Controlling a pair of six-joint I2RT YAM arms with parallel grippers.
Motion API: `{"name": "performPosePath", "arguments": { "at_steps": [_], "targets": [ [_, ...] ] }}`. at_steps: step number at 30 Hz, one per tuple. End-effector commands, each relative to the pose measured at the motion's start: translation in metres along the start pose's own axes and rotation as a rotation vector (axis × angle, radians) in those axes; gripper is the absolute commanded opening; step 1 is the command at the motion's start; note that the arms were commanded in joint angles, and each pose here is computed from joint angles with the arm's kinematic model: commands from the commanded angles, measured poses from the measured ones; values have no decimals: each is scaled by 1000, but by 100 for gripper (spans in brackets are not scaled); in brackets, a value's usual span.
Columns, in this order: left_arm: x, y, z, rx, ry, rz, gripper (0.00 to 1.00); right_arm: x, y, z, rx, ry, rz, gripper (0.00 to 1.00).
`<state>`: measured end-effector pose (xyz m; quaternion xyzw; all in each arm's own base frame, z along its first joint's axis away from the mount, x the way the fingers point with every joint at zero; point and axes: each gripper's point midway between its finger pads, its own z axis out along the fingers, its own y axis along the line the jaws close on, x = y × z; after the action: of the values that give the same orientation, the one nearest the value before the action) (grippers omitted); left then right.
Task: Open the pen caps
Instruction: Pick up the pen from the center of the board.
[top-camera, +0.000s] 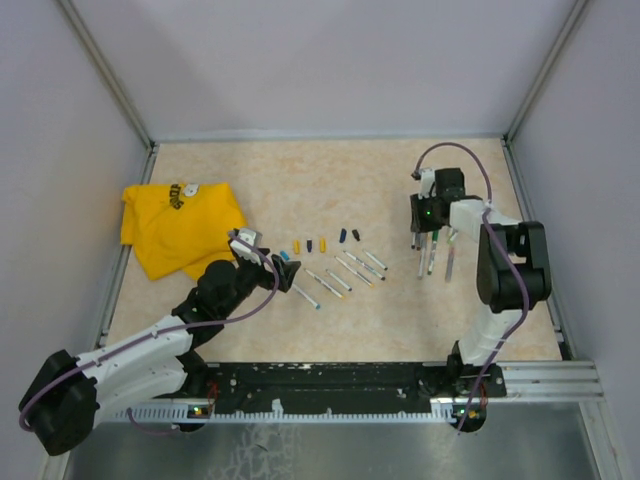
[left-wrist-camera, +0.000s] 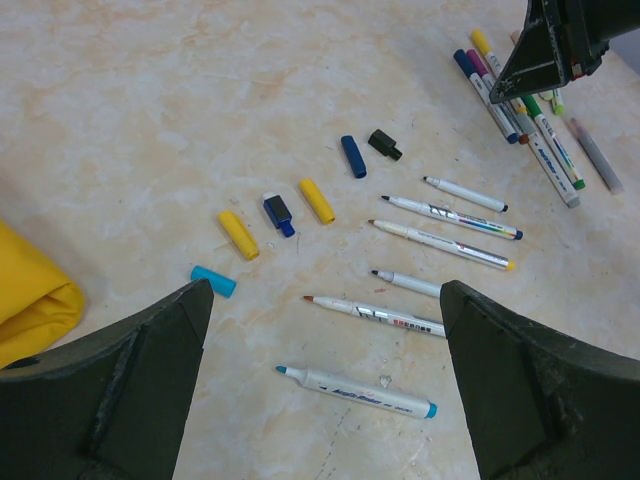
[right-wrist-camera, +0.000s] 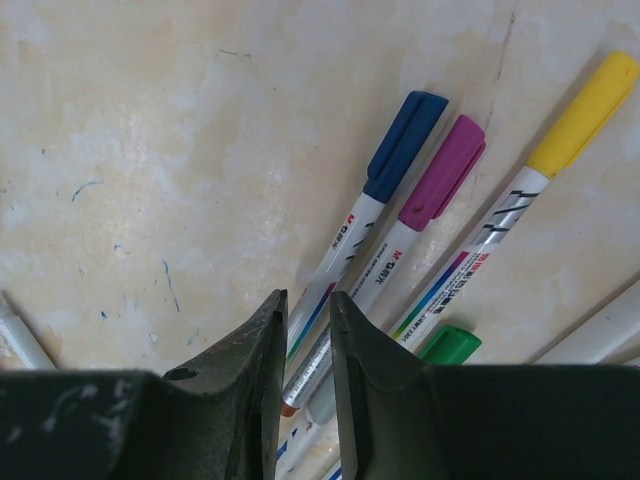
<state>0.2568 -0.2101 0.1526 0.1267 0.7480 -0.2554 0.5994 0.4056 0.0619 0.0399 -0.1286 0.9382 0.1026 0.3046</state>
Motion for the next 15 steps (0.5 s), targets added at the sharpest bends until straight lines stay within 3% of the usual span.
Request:
{"name": "performPosePath", "arguments": {
  "at_steps": [1, 15],
  "targets": [
    [-13, -3, 2, 13, -41, -3, 100, -21, 4, 3, 0, -42, -20, 24],
    [-14, -4, 2, 14, -42, -2, 100, -11, 10, 8, -7, 6, -47, 19]
  ]
}}
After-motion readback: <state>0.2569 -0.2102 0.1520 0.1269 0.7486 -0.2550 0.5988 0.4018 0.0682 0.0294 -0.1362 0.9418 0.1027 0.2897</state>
